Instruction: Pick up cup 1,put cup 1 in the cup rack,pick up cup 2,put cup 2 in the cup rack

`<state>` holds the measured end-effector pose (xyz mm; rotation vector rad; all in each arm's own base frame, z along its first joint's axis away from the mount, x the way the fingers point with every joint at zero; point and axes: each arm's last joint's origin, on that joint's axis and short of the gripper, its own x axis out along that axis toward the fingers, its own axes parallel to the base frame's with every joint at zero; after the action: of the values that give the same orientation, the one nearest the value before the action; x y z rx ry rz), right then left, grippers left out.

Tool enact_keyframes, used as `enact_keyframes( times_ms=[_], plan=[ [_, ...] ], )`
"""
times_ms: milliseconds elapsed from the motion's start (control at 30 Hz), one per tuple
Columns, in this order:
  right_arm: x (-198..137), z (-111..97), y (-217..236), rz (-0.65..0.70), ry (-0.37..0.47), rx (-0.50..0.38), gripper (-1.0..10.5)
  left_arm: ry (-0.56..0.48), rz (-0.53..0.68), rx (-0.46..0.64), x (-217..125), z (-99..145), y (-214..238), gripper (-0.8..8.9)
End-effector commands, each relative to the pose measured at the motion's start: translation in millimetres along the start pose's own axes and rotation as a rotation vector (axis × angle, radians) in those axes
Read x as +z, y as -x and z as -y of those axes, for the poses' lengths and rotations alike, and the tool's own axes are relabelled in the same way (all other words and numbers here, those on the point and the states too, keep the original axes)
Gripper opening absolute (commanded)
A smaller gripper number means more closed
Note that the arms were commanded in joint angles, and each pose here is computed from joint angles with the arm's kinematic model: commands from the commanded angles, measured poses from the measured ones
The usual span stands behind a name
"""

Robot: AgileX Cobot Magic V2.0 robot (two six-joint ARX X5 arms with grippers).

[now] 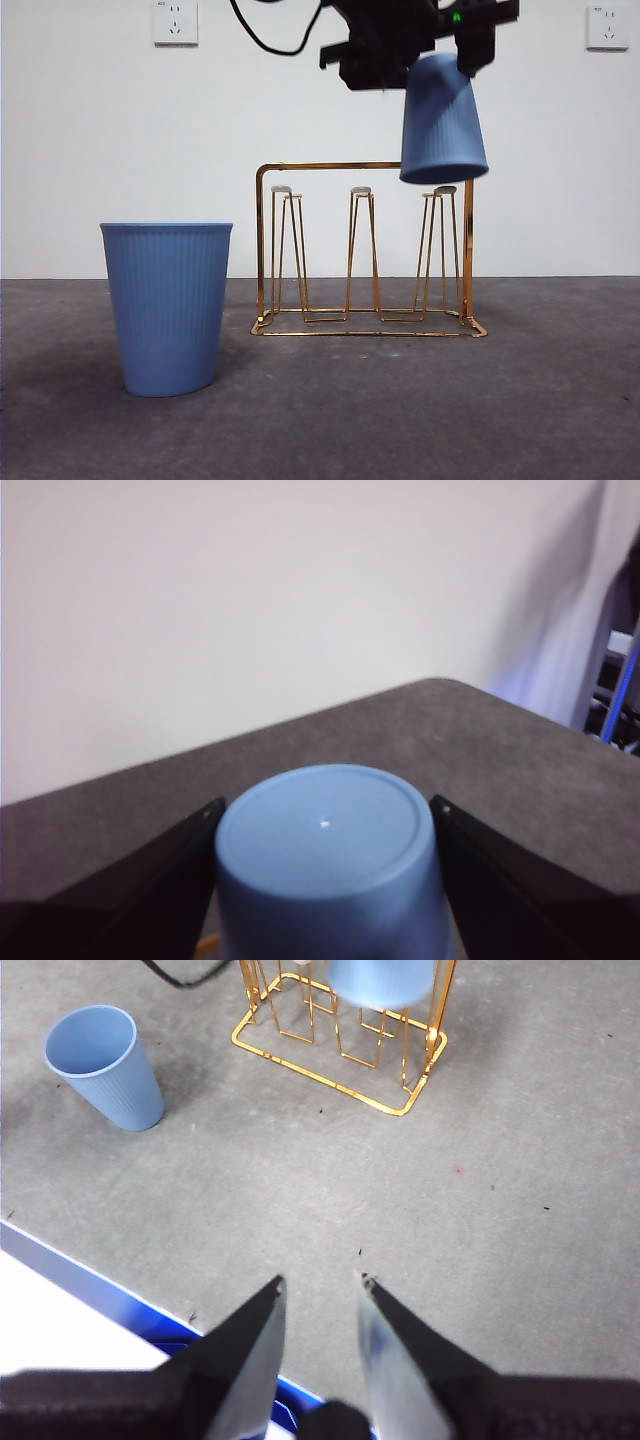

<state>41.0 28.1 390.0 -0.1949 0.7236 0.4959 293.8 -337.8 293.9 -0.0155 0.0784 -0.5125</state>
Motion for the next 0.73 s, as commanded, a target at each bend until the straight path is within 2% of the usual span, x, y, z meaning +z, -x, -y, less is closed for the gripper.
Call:
enact_keyframes(
  times_ms=[33,733],
  plan=[
    [-3,0,-1,-0.029,-0.006,-0.003,1.2,0.018,-0.009,-0.002,-8,1,-5,-0.07],
    [-3,1,-1,-0.026,0.000,-0.029,1.2,0.066,-0.159,0.010,-50,10,-17,-0.07]
  ],
)
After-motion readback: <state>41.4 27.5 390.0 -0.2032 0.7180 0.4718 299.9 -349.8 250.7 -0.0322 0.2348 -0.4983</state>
